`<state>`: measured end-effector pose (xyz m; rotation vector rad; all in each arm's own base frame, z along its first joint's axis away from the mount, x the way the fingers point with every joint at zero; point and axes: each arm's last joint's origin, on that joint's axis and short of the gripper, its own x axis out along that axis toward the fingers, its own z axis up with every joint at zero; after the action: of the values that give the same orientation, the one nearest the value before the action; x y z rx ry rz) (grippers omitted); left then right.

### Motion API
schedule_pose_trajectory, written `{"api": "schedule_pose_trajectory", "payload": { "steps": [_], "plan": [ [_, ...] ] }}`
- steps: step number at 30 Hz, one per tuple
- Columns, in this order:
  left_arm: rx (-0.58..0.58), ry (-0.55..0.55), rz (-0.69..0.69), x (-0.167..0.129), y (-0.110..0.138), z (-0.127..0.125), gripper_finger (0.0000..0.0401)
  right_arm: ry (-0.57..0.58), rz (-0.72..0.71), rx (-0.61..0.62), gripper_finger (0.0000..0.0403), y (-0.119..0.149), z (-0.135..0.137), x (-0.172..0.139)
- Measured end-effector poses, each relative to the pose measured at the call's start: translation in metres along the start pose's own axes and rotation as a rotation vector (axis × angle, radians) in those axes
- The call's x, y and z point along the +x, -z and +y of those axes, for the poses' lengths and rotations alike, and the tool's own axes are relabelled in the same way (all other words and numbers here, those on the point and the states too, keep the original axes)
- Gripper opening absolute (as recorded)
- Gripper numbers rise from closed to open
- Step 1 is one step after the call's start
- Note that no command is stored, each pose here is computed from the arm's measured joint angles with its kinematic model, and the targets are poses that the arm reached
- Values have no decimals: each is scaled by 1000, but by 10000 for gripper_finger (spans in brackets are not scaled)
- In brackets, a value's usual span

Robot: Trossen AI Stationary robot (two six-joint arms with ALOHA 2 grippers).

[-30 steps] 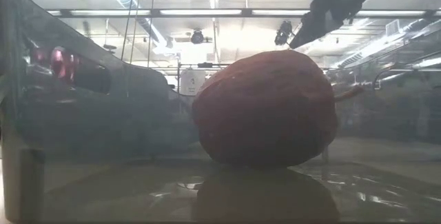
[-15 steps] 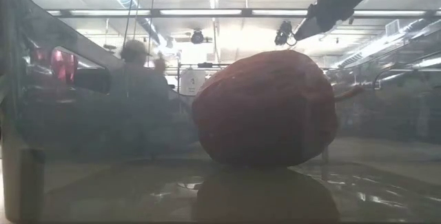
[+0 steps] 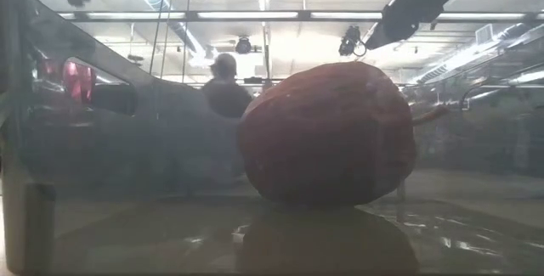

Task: Arrange a breakfast setting
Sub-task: Put the red cup of milk on the gray tablemat to the top right of the green bowl

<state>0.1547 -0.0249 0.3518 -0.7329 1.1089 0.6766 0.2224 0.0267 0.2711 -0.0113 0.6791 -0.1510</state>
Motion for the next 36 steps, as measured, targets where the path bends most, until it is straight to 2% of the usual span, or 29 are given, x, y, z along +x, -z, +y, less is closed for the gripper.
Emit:
{"api": "schedule_pose_trajectory", "payload": {
  "steps": [6, 15, 19, 24, 27, 33, 36],
  "plan": [
    [-154, -122, 148, 43, -11, 8, 192, -15, 7, 13, 273, 0, -5, 1],
    [-241, -184, 163, 70, -20, 22, 190, -16, 15, 12, 273, -1, -15, 4],
    [-250, -214, 178, 84, -18, 25, 174, -9, 15, -1, 273, -1, -18, 4],
    [-257, -194, 162, 91, -19, 23, 139, -7, 15, -14, 273, -2, -19, 4],
    [-273, -217, 162, 91, -18, 24, 108, -7, 13, -41, 271, -2, -19, 4],
    [-271, -237, 143, 91, -18, 25, 19, 4, 8, -52, 272, -3, -22, 5],
    [-270, -238, 145, 90, -18, 25, 15, 7, -14, -56, 275, -5, -23, 5]
  ]
}}
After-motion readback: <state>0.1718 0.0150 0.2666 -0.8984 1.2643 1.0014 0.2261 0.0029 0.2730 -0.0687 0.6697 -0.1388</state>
